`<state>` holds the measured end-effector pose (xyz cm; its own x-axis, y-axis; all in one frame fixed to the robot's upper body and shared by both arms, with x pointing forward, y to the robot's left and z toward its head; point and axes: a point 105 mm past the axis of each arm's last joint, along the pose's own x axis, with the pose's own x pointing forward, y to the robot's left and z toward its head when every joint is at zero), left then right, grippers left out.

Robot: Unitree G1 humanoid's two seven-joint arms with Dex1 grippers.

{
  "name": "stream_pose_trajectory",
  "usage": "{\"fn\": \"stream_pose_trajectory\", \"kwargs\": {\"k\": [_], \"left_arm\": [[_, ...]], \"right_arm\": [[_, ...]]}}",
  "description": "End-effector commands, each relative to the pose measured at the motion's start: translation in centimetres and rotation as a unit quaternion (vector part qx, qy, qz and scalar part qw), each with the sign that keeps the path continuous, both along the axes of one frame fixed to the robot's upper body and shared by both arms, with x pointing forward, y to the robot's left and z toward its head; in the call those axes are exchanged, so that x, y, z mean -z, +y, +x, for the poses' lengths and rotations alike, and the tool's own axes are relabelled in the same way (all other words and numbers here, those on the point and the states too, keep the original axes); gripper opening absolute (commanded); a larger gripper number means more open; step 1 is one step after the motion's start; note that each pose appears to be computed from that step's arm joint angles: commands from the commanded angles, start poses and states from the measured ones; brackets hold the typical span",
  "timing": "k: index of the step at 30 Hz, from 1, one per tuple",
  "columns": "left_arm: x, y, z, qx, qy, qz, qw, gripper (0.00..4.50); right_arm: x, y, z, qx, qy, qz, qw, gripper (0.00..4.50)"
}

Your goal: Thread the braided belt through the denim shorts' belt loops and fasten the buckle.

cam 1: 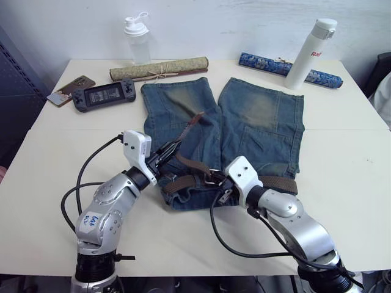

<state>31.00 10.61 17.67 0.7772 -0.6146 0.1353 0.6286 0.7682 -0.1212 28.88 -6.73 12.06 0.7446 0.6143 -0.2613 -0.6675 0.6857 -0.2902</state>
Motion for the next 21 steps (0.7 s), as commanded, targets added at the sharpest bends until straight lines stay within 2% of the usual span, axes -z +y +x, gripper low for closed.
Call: {"fn": "stream_pose_trajectory", "kwargs": {"k": [1,6,13,21], "left_arm": [[-1.2,-0.4,-0.5,0.006,-0.027,-0.001,1.000,0.00],[-1.2,-0.7,-0.5,0.009,-0.026,-0.001,1.000,0.00],[-1.7,-1.4,-0.6,0.026,-0.029,-0.006,0.999,0.00],[-3.5,-3.9,-2.2,0.106,-0.055,-0.023,0.993,0.00]], "right_arm": [[0.5,1.1,-0.4,-0.035,-0.023,-0.046,0.998,0.05],[1.7,1.7,-0.7,-0.071,-0.061,-0.125,0.988,0.05],[3.1,1.9,-0.8,-0.115,-0.116,-0.225,0.961,0.05],[4.8,2.3,-0.9,-0.124,-0.107,-0.235,0.958,0.05]]}}
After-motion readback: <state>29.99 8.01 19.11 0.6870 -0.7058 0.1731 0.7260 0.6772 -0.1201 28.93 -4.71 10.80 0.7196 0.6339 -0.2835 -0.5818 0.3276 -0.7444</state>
